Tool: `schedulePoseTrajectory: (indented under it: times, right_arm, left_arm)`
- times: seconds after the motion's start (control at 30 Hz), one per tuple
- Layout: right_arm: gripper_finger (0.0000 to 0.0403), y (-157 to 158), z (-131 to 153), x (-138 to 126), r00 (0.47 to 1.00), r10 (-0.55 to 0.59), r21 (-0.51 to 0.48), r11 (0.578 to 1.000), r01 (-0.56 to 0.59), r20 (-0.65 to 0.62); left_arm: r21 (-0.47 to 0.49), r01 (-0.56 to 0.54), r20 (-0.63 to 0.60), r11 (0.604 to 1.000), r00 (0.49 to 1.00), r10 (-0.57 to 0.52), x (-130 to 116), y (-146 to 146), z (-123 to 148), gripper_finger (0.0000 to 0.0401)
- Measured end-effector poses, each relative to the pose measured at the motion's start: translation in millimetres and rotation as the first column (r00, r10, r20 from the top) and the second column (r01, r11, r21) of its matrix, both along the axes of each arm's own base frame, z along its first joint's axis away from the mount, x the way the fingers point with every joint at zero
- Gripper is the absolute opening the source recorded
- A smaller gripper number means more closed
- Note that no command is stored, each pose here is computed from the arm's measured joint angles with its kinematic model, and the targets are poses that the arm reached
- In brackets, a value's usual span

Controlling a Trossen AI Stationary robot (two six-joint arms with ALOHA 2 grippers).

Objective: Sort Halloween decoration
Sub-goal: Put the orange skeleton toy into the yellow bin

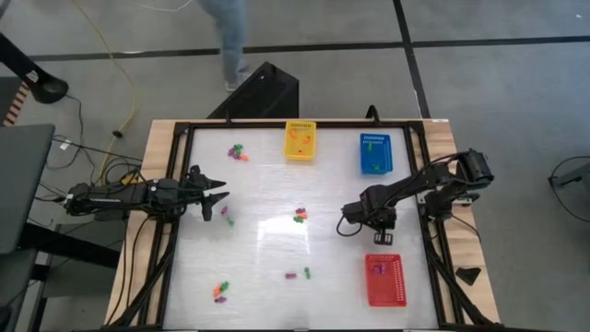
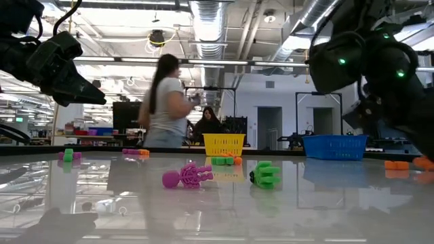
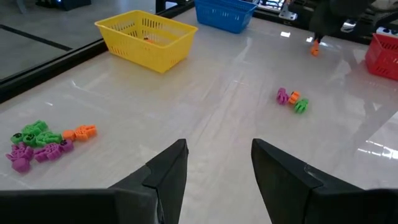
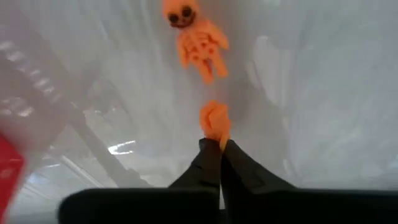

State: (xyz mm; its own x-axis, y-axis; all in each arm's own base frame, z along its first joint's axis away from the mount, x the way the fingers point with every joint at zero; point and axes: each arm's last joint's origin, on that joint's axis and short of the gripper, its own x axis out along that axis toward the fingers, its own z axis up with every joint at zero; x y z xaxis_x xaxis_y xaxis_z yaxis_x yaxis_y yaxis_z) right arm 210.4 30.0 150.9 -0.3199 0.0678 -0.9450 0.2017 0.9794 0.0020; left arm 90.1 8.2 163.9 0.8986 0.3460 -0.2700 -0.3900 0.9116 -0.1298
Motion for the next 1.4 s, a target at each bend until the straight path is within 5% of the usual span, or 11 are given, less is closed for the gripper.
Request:
schedulePoseTrajectory:
  times: [0.27, 0.47, 0.63, 0.77, 0.87, 1.0, 1.1, 1.4]
  right_arm:
    - [0.0023, -9, 44, 23, 0.998, -0.054, 0.005, 0.999, 0.054, 0.016]
    - [0.0020, -26, 95, 36, 0.996, -0.081, -0.092, 0.992, 0.083, 0.034]
    - [0.0021, -52, 130, 49, 0.982, -0.095, -0.174, 0.977, 0.124, 0.166]
    - [0.0021, -77, 143, 68, 0.923, -0.029, -0.176, 0.979, 0.103, 0.383]
    - [0.0021, -97, 149, 89, 0.810, 0.052, -0.218, 0.971, 0.095, 0.584]
    - [0.0021, -127, 150, 117, 0.642, 0.125, -0.284, 0.947, 0.151, 0.756]
    - [0.0021, -151, 141, 135, 0.571, 0.141, -0.308, 0.928, 0.208, 0.809]
    - [0.0049, -224, 74, 159, 0.562, 0.031, -0.292, 0.877, 0.382, 0.827]
  left_arm:
    - [0.000, 0.000, 0.000, 1.000, 1.000, 0.000, 0, 0, 0, 0.0169]
    - [0.000, 0.000, 0.000, 1.000, 1.000, 0.000, 0, 0, 0, 0.0169]
    - [0.000, 0.000, 0.000, 1.000, 1.000, 0.000, 0, 0, 0, 0.0169]
    - [0.000, 0.000, 0.000, 1.000, 1.000, 0.000, 0, 0, 0, 0.0169]
    - [0.000, 0.000, 0.000, 1.000, 1.000, 0.000, 0, 0, 0, 0.0169]
    - [0.000, 0.000, 0.000, 1.000, 1.000, 0.000, 0, 0, 0, 0.0169]
    - [0.000, 0.000, 0.000, 1.000, 1.000, 0.000, 0, 0, 0, 0.0169]
    - [0.000, 0.001, 0.000, 1.000, 1.000, -0.001, 0, 0, 0, 0.0169]
